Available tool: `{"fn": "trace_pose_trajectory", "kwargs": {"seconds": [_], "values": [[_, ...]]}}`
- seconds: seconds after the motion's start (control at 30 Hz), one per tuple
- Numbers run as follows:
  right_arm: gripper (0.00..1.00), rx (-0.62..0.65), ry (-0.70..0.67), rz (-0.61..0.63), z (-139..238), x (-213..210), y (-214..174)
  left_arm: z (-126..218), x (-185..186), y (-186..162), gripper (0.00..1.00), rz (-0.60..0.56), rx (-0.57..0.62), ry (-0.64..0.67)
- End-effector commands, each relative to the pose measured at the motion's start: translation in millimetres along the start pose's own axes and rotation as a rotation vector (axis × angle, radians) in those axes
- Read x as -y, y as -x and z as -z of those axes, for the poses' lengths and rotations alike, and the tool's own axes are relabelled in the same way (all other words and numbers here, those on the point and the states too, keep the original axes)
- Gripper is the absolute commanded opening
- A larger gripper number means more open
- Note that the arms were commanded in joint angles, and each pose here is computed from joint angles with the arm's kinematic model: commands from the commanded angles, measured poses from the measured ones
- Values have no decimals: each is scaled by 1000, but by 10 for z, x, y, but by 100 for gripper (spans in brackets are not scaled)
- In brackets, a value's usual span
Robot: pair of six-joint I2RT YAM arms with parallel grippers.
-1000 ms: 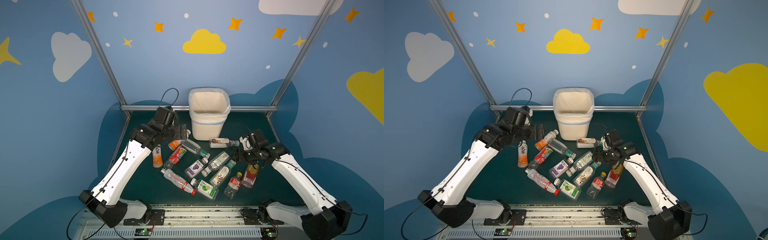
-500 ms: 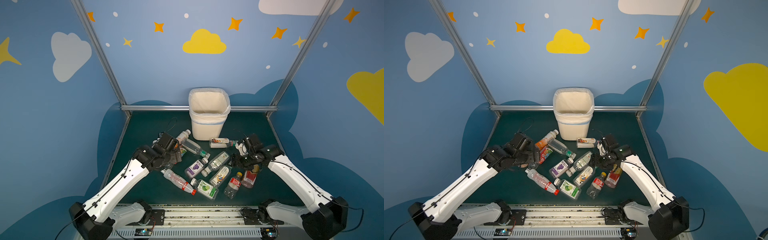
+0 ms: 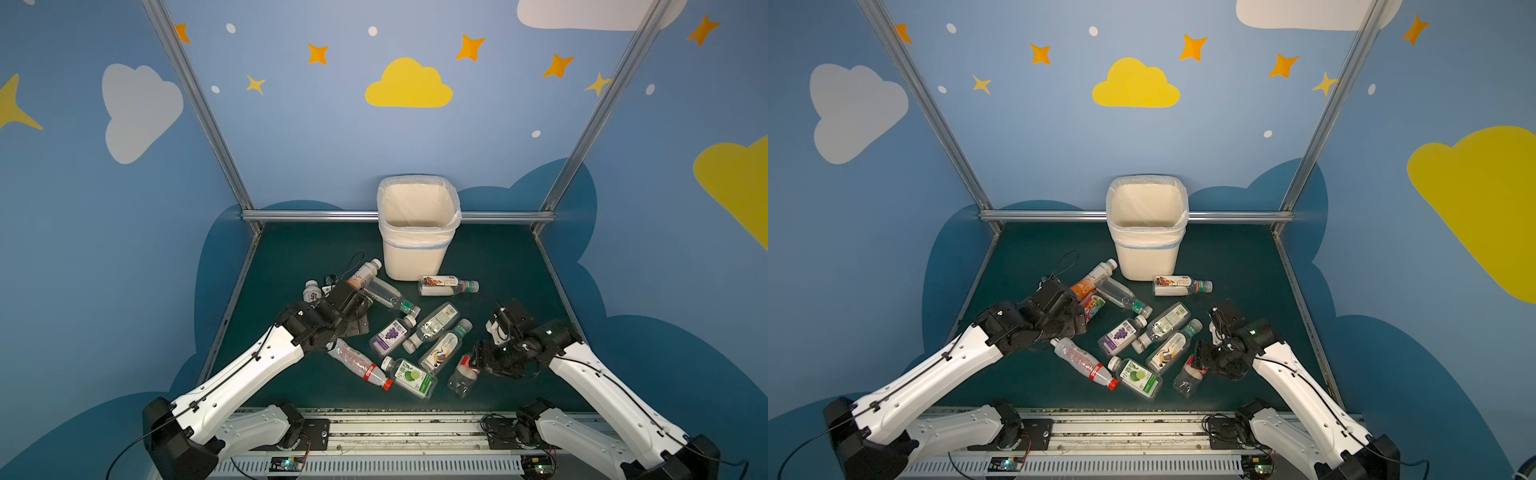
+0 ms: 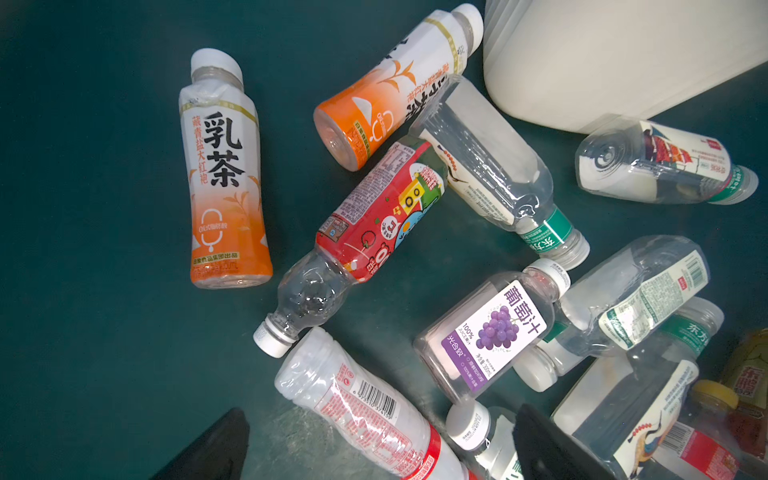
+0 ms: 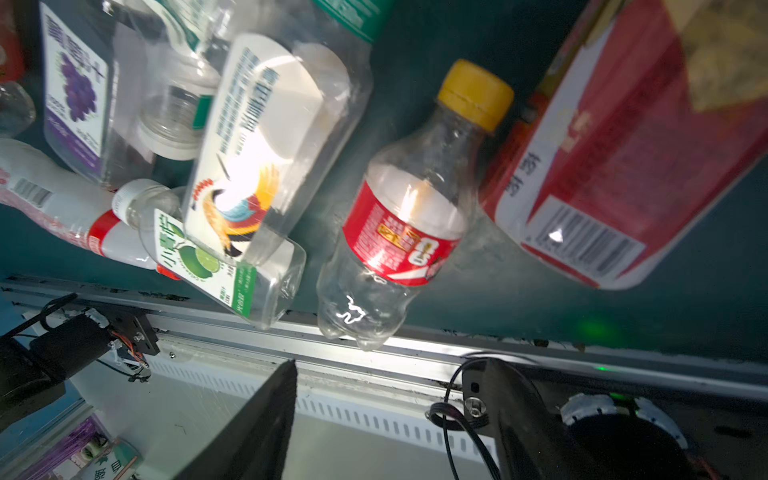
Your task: Throw the plastic bottles in the bin
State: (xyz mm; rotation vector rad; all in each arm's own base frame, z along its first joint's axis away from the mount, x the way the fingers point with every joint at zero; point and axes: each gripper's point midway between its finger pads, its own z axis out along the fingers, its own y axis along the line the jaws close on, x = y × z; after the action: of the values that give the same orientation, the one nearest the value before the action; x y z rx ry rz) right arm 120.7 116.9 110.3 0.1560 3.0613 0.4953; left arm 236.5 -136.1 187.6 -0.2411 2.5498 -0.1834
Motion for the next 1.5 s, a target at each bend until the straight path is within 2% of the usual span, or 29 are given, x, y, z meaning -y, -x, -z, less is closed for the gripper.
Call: {"fn": "trace_pose_trajectory", "kwargs": {"seconds": [0.0,0.37,0.47,0.7,1.47], "values": [[72,-45,7,-59,-50,36,-145,-16,9,34,100,33,38,-17],[73,-66,39,-92,-245,-32,-118,-82,89,4,100,18,18,-42],[75,-66,60,-99,-278,-99,-67,-82,86,1,100,11,18,-42],[82,-84,5,-124,-433,0,-58,-71,72,3,100,0,20,-41],[82,-136,-55,-175,-856,15,113,-89,-7,55,100,-30,7,-23]]}}
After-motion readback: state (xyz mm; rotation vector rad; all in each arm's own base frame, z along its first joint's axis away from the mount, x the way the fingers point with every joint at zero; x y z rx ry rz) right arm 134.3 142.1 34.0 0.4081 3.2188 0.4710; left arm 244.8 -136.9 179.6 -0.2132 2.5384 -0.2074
